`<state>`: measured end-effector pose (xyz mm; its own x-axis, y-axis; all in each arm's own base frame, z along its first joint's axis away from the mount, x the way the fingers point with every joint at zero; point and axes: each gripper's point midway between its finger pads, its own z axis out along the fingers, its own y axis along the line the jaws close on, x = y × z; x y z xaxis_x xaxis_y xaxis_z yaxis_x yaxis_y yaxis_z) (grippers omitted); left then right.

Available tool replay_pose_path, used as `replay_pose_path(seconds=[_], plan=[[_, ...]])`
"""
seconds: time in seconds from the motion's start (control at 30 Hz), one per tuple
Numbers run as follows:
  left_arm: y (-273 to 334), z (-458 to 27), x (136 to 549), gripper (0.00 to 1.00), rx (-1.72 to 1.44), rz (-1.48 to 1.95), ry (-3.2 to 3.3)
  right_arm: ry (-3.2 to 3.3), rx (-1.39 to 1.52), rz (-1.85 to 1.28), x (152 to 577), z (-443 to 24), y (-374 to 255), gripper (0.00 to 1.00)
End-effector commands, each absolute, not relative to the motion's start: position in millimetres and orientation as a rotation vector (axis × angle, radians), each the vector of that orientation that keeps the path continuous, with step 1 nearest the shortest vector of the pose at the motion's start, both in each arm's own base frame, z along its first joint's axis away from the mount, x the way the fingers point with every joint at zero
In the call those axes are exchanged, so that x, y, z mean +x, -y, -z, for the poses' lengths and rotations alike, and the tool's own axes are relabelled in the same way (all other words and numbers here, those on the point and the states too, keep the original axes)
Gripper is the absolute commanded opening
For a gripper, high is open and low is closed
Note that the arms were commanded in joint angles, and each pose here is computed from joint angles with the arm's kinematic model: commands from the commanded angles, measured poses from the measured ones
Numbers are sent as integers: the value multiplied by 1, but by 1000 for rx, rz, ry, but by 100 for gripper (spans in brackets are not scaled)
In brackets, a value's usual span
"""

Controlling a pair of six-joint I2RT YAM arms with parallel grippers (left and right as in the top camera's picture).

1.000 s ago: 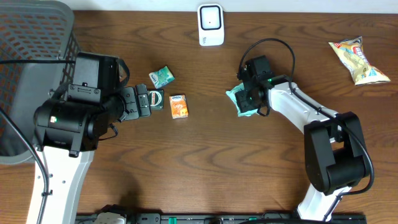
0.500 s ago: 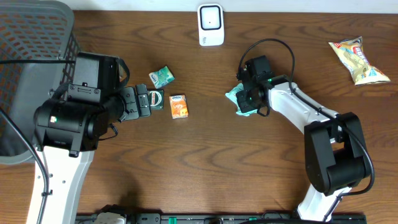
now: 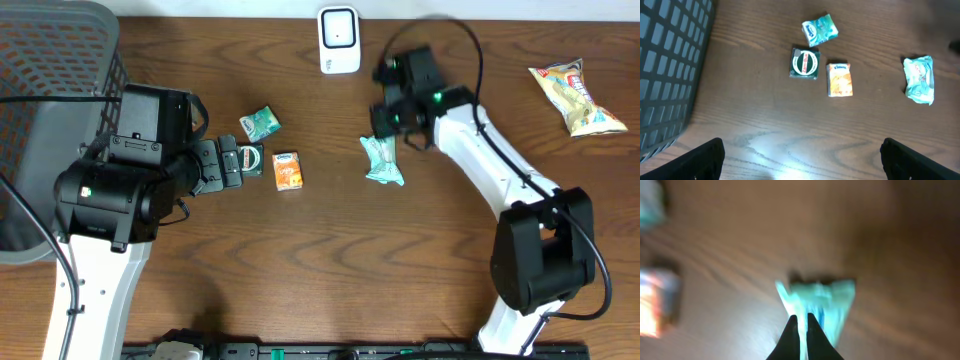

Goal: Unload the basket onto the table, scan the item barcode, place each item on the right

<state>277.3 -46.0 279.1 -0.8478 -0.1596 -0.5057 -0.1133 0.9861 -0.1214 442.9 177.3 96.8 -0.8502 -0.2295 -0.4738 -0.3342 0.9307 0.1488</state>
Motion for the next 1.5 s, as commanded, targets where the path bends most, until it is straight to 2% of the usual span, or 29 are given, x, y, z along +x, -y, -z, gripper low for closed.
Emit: replay_pose_path(seconds=[0.0, 0.1, 0.2, 0.37, 0.4, 0.67, 0.73, 0.8, 1.1, 1.47], plan=[[45, -283, 278, 98, -190, 110, -2579, -2475, -419, -381, 470, -148, -206, 1], [45, -283, 278, 98, -190, 110, -2579, -2479, -371, -338, 474, -151, -200, 1], [45, -283, 278, 98, -190, 110, -2579, -2582, -325, -245, 462, -132, -183, 26], [45, -283, 278, 98, -190, 110, -2579, -2770, -344, -198, 433, -92, -173, 58], [45, -283, 278, 98, -190, 110, -2579, -2818, -348, -184, 427, -80, -171, 61], [45, -283, 278, 98, -190, 110, -2579, -3039, -361, -123, 401, -12, -162, 62], [45, -283, 278, 98, -190, 110, -2579, -3067, -363, -113, 396, -5, -160, 61], [45, -283, 278, 98, -190, 110, -2579, -3085, -365, -107, 393, -1, -159, 52], [45, -283, 278, 98, -190, 110, -2579, -3044, -333, -125, 404, -2, -163, 1], [45, -283, 278, 98, -190, 110, -2579, -2884, -359, -203, 444, -58, -193, 1]])
